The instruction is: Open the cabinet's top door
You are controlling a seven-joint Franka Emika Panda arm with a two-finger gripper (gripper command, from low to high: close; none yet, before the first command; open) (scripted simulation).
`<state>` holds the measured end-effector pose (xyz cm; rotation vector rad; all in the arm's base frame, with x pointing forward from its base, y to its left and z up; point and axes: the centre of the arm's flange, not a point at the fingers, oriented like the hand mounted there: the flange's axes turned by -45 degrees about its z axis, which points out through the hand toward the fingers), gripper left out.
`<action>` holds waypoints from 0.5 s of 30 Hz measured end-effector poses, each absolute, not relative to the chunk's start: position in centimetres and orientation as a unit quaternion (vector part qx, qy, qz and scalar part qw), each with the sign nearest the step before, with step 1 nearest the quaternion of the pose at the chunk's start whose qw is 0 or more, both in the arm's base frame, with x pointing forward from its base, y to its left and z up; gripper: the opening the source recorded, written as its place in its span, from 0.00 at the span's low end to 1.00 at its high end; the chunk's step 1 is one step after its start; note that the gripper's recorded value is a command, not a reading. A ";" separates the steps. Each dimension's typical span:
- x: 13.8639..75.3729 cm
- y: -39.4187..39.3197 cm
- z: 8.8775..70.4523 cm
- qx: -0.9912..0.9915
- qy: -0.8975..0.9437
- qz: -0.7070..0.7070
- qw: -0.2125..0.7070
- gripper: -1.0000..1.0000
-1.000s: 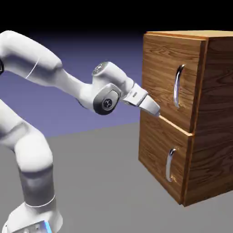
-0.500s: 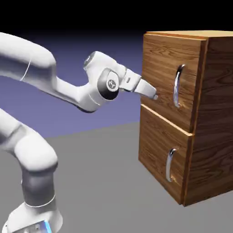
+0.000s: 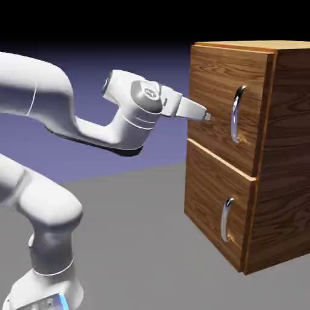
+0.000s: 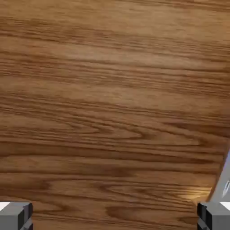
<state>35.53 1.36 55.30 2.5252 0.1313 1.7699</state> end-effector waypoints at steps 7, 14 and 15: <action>35.3 -0.4 55.2 0.790 0.035 0.611 0.023 0.50; 35.6 -2.7 54.6 0.761 0.028 0.648 0.013 0.50; 35.7 -3.0 54.5 0.757 0.027 0.653 0.011 0.50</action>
